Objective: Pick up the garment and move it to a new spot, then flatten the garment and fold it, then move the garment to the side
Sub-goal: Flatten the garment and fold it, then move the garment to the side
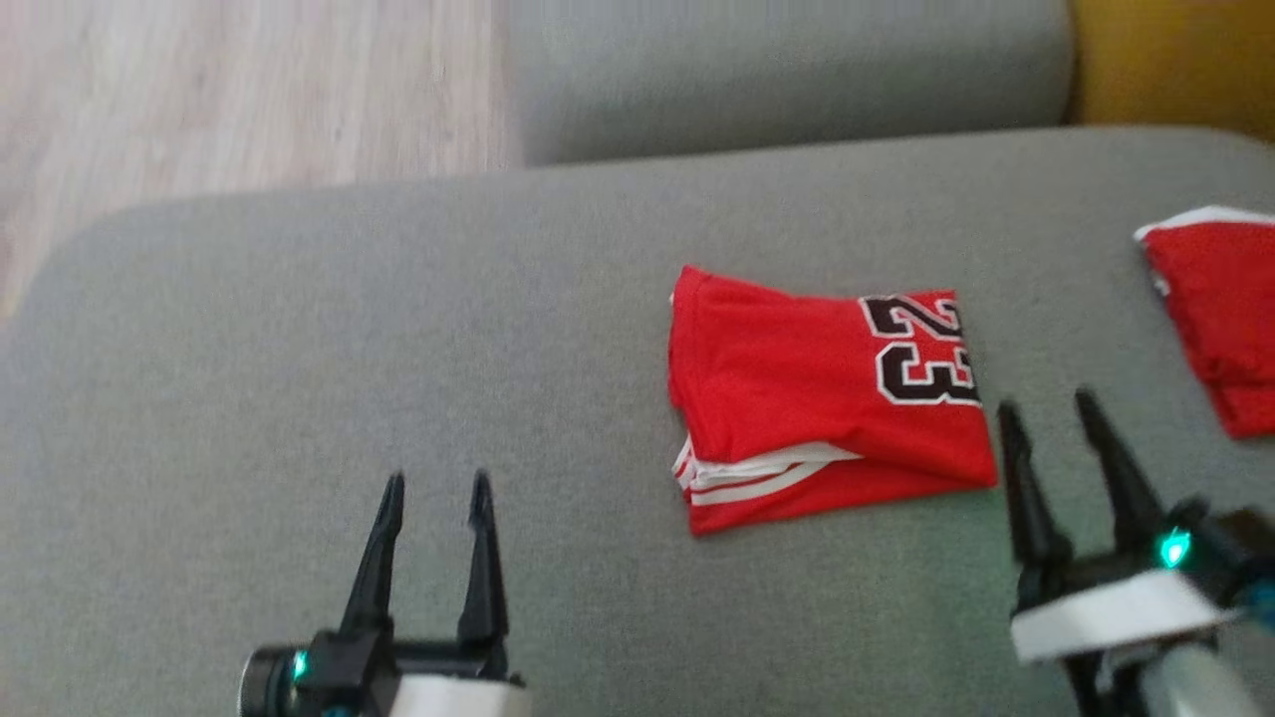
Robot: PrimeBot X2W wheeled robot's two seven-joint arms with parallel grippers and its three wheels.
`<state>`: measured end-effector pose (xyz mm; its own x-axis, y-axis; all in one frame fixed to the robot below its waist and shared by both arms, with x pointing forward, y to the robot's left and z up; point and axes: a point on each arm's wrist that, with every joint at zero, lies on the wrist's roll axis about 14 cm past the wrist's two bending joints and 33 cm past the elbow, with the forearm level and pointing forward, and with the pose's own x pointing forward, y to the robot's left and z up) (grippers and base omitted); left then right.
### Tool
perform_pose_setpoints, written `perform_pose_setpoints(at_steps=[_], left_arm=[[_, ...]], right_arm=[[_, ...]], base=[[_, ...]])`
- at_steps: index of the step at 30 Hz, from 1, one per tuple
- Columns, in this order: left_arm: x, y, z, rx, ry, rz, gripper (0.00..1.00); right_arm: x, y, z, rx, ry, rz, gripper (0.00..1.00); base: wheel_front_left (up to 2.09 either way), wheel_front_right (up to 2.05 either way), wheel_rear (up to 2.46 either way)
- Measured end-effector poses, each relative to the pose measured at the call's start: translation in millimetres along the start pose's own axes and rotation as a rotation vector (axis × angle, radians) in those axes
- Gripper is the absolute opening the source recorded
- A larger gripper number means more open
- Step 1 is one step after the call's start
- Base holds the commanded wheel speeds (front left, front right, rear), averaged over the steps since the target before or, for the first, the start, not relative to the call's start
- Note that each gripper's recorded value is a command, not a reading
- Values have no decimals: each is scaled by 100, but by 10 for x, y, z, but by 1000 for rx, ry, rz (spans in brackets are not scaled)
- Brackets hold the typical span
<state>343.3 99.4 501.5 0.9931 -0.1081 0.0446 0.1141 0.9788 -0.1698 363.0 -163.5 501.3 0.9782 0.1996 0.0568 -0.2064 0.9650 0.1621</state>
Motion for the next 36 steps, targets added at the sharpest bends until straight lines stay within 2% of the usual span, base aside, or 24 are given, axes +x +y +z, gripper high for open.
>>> perform_pose_setpoints(at_steps=[3, 10, 36], left_arm=[[-149, 83, -54, 7, 18, 28, 100], [-331, 224, -112, 41, 32, 65, 100], [-418, 321, -164, 52, 49, 86, 100]], right_arm=[[-207, 59, -96, -75, 33, 7, 100], [-395, 107, -78, -115, 17, -17, 100], [-512, 145, -135, -102, 25, -40, 100]], base=[[0, 0, 0], [0, 0, 0], [0, 0, 0]])
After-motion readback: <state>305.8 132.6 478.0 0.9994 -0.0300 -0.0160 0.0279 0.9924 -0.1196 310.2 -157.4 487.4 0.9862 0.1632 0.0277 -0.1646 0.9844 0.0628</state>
